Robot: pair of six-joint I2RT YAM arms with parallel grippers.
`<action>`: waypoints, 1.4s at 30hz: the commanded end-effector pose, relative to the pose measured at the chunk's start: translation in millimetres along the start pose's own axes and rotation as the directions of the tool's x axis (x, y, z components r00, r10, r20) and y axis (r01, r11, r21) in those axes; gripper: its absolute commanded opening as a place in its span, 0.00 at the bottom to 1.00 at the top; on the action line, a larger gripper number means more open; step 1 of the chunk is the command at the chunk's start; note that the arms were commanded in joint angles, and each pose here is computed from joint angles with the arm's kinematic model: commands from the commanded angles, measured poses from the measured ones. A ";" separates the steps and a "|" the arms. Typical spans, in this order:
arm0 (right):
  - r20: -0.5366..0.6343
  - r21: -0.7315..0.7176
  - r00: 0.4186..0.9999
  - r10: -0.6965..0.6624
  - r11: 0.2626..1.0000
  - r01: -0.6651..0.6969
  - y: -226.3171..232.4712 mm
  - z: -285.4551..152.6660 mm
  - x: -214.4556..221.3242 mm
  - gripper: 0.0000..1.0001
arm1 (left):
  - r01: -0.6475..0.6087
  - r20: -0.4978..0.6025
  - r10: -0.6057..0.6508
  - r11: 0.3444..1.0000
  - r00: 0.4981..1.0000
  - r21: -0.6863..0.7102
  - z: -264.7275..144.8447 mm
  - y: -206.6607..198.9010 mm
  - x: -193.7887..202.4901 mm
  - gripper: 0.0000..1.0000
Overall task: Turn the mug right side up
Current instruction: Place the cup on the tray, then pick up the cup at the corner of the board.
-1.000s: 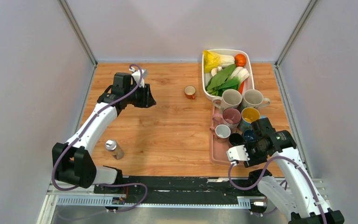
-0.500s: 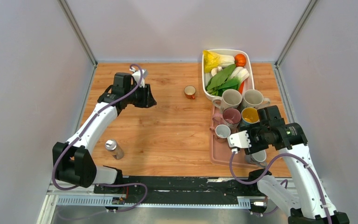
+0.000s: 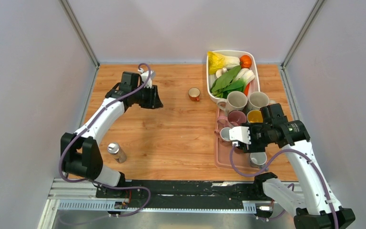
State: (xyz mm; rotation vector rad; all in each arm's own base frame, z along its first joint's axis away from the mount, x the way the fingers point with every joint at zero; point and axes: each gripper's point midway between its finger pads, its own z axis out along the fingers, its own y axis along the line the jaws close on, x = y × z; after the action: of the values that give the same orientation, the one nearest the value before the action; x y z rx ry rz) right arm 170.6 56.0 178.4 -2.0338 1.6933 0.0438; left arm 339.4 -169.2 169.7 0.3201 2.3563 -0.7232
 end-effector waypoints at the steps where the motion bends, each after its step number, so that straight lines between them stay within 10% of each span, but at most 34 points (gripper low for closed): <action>1: 0.241 0.135 0.960 0.142 0.975 -0.177 -45.8 -9.4 -45.9 0.67 | -0.092 -0.023 0.094 0.994 0.995 0.064 12.4 -15.0 -14.6 0.48; 15: 0.597 0.049 0.544 0.589 0.651 -0.758 -145.2 -1.7 -97.8 0.74 | -0.117 -0.002 0.118 0.988 0.993 0.096 114.8 -24.6 -82.5 0.50; 30: 0.559 0.063 0.535 0.634 0.610 -0.790 -135.1 14.4 -82.0 0.75 | 0.088 -0.080 -0.079 0.989 0.994 0.122 219.2 -15.6 -70.4 0.50; 42: 0.543 0.064 0.542 0.642 0.612 -0.788 -128.5 24.6 -75.2 0.75 | 0.164 -0.104 -0.162 0.986 0.981 0.017 195.0 -9.9 -55.8 0.49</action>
State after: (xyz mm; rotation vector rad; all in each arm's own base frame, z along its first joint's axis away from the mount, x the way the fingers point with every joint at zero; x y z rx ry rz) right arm 274.6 149.1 211.2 -0.8688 1.9939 0.5104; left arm 476.8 -298.7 40.5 0.2449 2.5527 -0.8366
